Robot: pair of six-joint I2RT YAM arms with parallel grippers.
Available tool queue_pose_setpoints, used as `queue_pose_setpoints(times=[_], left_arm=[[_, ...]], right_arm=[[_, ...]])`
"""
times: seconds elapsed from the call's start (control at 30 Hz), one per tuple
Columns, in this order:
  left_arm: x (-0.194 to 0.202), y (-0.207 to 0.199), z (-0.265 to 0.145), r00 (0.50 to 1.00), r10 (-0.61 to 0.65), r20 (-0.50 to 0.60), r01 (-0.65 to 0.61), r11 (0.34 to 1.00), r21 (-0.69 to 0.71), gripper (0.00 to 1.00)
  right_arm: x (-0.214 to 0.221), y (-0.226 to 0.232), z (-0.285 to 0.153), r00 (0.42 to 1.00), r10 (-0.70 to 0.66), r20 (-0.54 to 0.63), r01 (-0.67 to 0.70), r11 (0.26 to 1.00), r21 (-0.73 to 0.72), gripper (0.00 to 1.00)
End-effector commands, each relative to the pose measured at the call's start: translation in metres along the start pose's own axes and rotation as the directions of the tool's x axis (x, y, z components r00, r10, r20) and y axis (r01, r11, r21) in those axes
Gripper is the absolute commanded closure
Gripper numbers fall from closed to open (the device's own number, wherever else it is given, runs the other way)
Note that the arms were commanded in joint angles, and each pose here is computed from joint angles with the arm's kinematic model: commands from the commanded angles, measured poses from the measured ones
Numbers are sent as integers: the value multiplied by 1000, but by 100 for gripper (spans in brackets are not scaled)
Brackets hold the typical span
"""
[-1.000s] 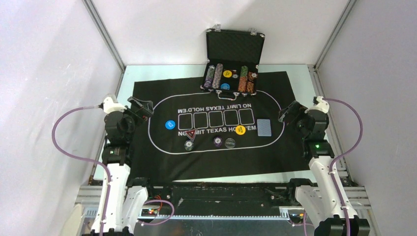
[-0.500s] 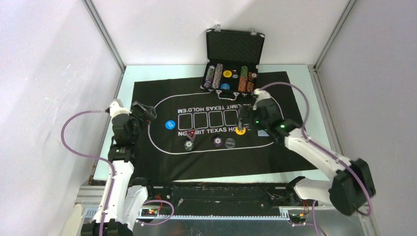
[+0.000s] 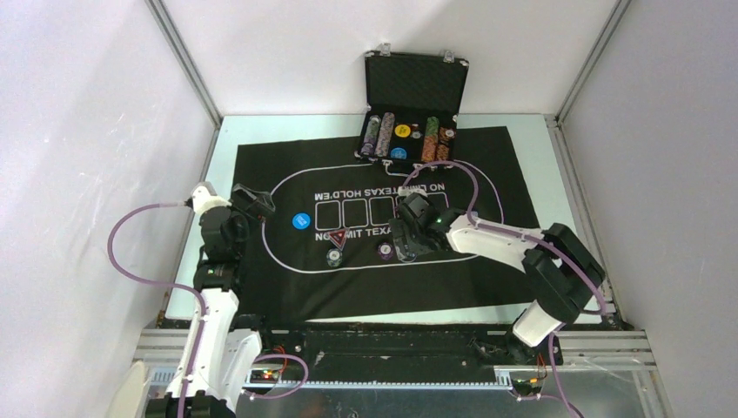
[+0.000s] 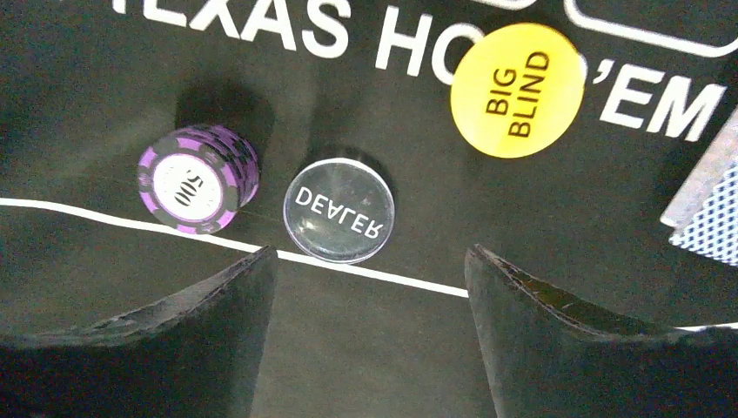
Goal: Distribute texas hold em gaming equipment
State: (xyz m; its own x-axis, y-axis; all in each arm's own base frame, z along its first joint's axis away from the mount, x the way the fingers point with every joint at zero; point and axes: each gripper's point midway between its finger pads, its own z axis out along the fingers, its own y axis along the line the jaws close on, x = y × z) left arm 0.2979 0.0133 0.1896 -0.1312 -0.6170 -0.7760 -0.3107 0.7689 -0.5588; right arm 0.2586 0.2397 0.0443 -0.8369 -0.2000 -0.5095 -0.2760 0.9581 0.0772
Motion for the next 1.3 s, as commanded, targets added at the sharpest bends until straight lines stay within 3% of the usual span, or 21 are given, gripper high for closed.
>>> queue_pose_setpoints(times=[0.0, 1.1, 1.27], left_arm=[[-9, -5, 1, 999, -13, 35, 12, 1000, 9, 2], [-3, 0, 7, 1000, -14, 7, 14, 1000, -23, 2], [-3, 0, 7, 1000, -15, 4, 15, 1000, -24, 2]], right_arm=[[0, 13, 6, 1000, 15, -26, -16, 1000, -17, 21], [8, 8, 46, 996, -87, -24, 88, 995, 51, 29], [17, 3, 44, 994, -99, -51, 103, 991, 86, 39]])
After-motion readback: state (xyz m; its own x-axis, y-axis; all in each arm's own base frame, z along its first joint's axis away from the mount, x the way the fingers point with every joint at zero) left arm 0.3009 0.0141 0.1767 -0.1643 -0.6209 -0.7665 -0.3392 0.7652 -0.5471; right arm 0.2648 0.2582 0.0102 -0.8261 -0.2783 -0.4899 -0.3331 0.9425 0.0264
